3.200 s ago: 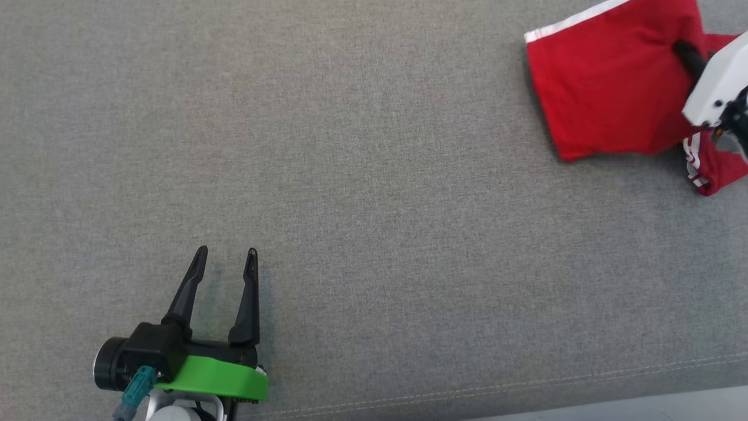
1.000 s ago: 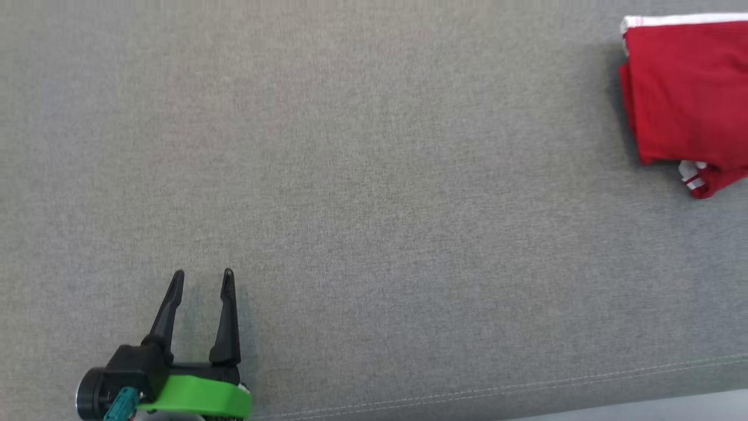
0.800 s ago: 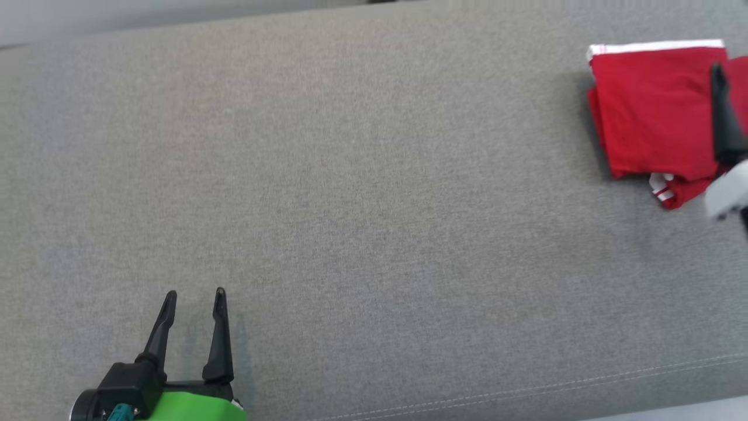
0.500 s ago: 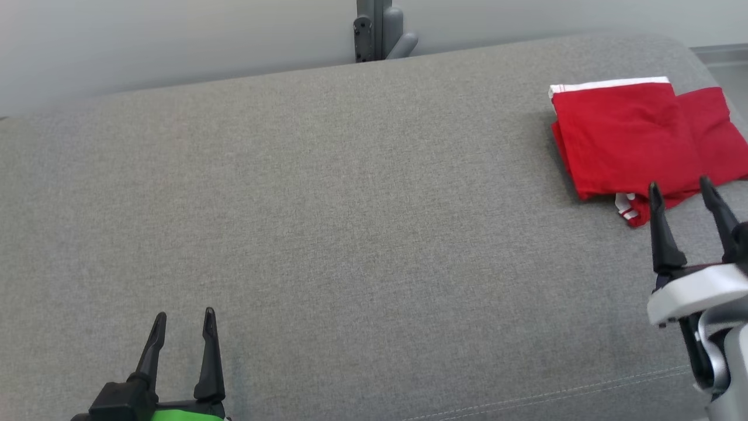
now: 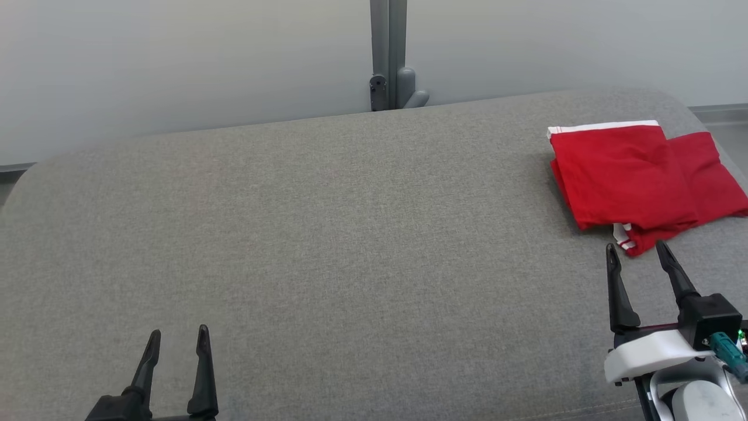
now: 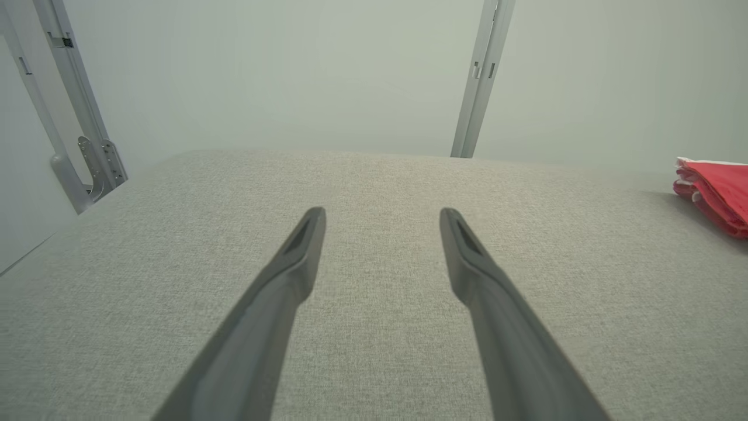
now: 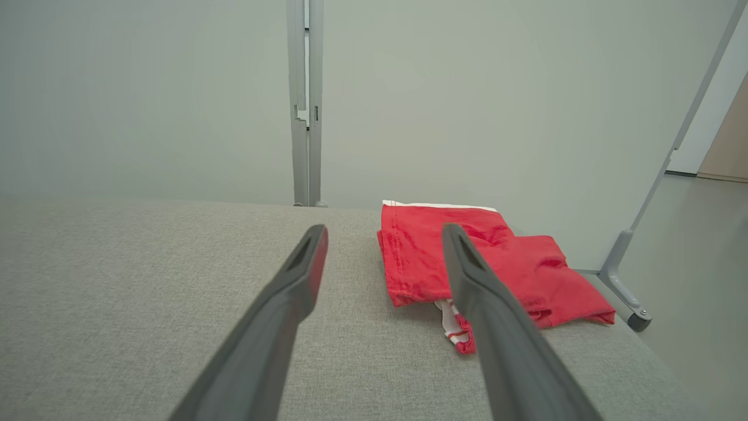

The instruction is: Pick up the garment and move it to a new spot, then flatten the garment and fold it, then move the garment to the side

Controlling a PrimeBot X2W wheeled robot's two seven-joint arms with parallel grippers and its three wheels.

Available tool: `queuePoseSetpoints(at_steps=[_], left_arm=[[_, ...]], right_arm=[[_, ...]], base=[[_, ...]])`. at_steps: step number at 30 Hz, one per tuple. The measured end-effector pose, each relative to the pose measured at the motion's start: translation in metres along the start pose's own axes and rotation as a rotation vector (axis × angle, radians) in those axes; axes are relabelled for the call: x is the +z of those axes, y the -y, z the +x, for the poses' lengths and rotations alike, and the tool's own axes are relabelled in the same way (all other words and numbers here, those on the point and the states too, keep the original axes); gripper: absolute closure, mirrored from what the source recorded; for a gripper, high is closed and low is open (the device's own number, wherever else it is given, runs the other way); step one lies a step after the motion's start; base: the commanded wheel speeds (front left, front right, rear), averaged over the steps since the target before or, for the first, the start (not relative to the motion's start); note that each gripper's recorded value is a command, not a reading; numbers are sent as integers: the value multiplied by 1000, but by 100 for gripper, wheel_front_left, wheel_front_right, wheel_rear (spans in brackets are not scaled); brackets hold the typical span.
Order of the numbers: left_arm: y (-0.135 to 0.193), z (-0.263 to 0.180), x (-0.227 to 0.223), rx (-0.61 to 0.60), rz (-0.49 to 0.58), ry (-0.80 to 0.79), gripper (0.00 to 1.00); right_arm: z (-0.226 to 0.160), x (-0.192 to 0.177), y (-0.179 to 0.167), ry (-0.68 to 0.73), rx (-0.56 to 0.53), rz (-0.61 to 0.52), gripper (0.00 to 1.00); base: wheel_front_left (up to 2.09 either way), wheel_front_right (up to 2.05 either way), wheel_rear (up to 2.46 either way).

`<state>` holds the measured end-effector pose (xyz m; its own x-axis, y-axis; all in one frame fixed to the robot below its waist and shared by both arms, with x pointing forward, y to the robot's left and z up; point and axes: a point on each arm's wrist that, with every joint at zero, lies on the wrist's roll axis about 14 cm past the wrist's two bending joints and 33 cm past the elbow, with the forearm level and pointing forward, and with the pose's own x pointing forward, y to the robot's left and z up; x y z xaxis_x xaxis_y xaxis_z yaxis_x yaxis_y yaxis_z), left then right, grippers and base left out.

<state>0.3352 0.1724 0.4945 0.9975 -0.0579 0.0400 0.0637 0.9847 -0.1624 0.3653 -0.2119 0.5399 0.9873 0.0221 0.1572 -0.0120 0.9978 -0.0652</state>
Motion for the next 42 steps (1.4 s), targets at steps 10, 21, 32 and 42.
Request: queuePoseSetpoints(at_steps=[10,21,32,42], left_arm=[[-15,-11,-3,45,-9,-9,0],[-20,-14,-5,61,-14,-13,0],[-20,-13,-5,62,-15,-13,0],[-20,-15,-8,62,-16,-24,100]], right_arm=[[-3,-9,-12,-27,8,-21,0],[1,-11,-19,-33,27,-35,0],[1,-13,-19,-39,30,-42,0],[-1,-17,-24,-54,47,-60,100]], base=[[0,0,0],[0,0,0],[0,0,0],[0,0,0]])
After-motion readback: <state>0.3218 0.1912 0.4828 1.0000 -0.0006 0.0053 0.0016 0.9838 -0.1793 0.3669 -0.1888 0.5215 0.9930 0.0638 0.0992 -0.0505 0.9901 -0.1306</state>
